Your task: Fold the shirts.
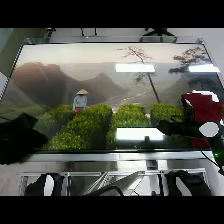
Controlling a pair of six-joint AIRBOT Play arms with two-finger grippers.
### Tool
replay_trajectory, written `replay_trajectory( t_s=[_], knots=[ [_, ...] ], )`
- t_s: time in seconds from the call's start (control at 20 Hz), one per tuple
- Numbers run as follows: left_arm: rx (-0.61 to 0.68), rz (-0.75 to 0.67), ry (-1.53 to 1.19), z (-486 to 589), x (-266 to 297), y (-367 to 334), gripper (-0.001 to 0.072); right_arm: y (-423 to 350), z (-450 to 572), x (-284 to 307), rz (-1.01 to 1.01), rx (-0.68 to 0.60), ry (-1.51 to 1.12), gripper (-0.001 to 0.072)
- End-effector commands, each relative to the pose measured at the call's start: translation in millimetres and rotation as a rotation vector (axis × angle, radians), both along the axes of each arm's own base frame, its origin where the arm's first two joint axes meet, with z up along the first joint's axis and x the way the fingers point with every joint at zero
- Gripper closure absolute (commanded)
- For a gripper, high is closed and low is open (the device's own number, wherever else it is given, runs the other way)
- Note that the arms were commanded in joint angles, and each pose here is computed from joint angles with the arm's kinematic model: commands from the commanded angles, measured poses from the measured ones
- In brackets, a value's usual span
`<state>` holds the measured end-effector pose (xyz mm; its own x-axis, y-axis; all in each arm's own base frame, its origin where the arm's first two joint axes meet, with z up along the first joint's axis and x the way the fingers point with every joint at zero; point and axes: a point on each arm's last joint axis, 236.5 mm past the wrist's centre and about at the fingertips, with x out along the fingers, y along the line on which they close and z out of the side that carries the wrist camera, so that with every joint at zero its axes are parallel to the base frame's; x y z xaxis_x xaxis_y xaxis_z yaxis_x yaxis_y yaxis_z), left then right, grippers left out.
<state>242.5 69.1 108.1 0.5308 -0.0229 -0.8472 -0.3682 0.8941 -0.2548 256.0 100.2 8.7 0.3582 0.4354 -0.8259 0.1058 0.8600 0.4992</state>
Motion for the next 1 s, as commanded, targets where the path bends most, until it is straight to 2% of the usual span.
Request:
replay_trajectory(
  t_s=[0.0, 0.1, 0.2, 0.4, 0.55, 0.9, 0.95],
  knots=[
    [0.195, 0.394, 0.159, -0.5, -61.5, 115.5, 0.0017, 0.5, 0.1, -0.3, 0.001, 0.001, 0.0, 0.0692],
    [0.096, 0.488, 0.238, -24.8, -77.2, 133.3, 0.0017, 0.4, 0.1, -0.3, 0.001, 0.001, 0.0, 0.0692],
    [0.025, 0.51, 0.282, -48.1, -78.3, 148.2, 0.0017, 0.4, 0.1, -0.3, 0.001, 0.001, 0.0, 0.0692],
    [0.056, 0.515, 0.458, -96.8, -102.3, 192.7, 0.0017, 0.4, 0.1, -0.3, 0.001, 0.001, 0.0, 0.0692],
    [0.016, 0.53, 0.511, -132.3, -109.1, 212.5, 0.0017, 0.4, 0.1, -0.3, 0.001, 0.001, 0.0, 0.0692],
    [-0.077, 0.357, 0.531, -211.4, -70.2, 211.3, 0.002, -1.2, 1.8, 5.5, -0.012, -0.002, -0.023, 0.0692],
    [-0.081, 0.344, 0.528, -216.8, -64.7, 209.7, 0.0131, -1.2, 1.8, 5.5, -0.012, -0.002, -0.023, 0.0692]
  ],
)
